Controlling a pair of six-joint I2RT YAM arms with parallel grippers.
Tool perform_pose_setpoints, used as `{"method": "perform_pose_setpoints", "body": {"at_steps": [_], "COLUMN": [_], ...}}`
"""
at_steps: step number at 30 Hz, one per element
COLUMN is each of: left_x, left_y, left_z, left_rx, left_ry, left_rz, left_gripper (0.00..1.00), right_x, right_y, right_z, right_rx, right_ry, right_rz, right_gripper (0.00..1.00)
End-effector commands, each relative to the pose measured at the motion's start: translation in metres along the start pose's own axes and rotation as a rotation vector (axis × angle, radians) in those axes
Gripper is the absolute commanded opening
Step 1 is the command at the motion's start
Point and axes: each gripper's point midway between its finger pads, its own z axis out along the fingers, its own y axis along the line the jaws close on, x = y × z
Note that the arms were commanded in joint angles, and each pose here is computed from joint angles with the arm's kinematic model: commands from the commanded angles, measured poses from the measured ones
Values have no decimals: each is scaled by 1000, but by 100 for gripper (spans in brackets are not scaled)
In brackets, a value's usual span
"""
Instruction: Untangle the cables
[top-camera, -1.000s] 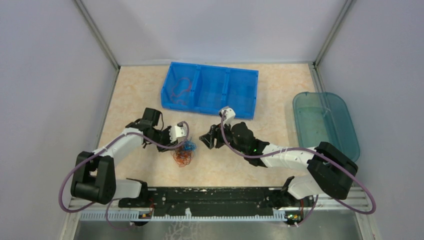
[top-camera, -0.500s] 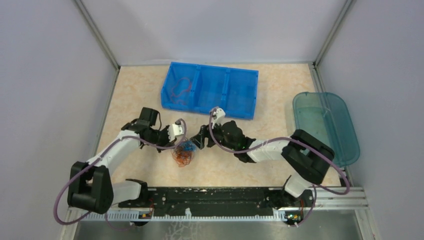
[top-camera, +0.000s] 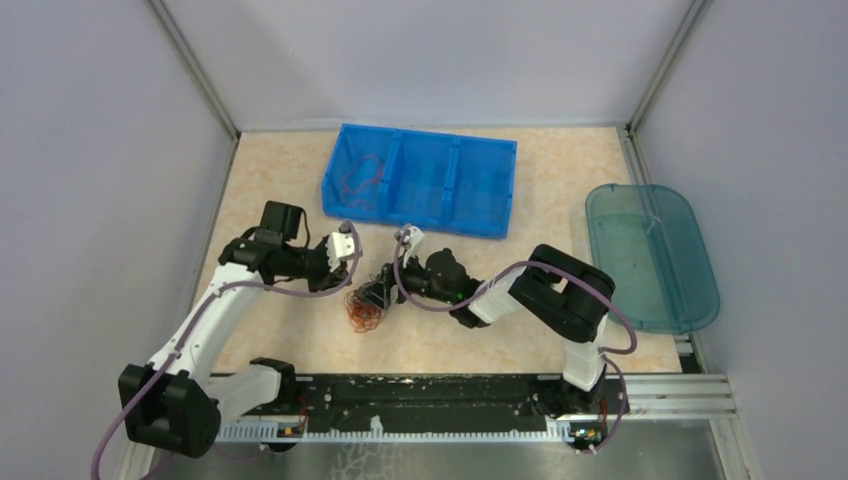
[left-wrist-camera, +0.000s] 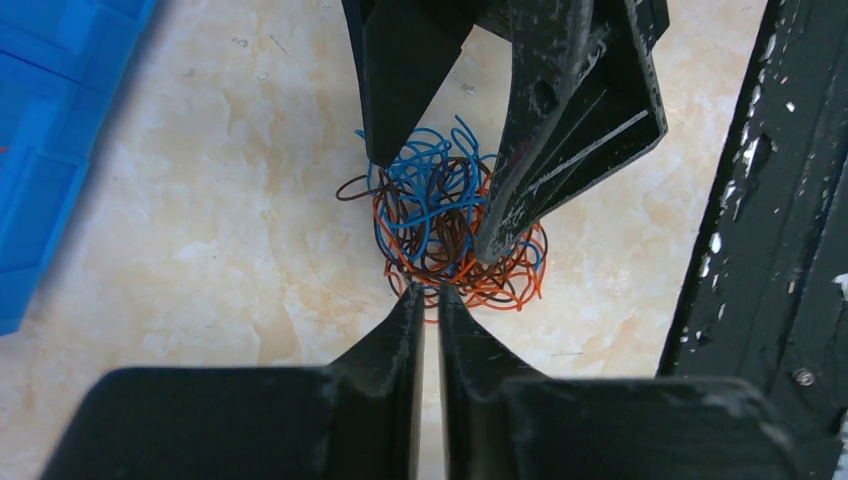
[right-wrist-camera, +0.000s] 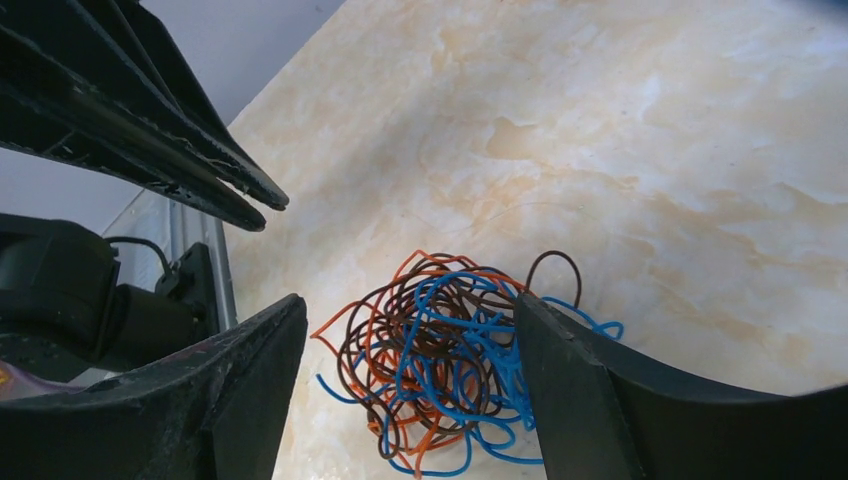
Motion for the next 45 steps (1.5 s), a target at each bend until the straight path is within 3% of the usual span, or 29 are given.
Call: {"method": "perform_pose_setpoints", "body": {"at_steps": [1, 4, 10, 18, 27, 38, 45], "left_x": [0, 36, 72, 79, 62, 77, 90], "left_y": [-8, -11, -5, 16, 19, 2, 6], "left_z": [-5, 9, 27, 39, 46, 47, 44], "left_rx": [13, -3, -12, -13, 53, 129, 84], "left_ry": [-1, 90, 160, 124, 42, 87, 119], "left_rz": [-23, -86, -184, -236, -309, -295, -237], "left_gripper": [25, 47, 55, 51, 46, 39, 34], "right_x": [-16, -10, 7, 15, 12, 7, 1], "right_y": [18, 10, -6, -24, -23, -22, -20], "right_z": [17, 17, 13, -5, -12, -11, -11], "right_rx": [-49, -19, 55, 161, 165, 173, 176], "right_ry": [-49, -40, 5, 17, 0, -5, -20], "right_rz": [-76, -71, -35, -6, 1, 3, 4], "right_gripper": [77, 73, 46, 34, 34, 34, 34]}}
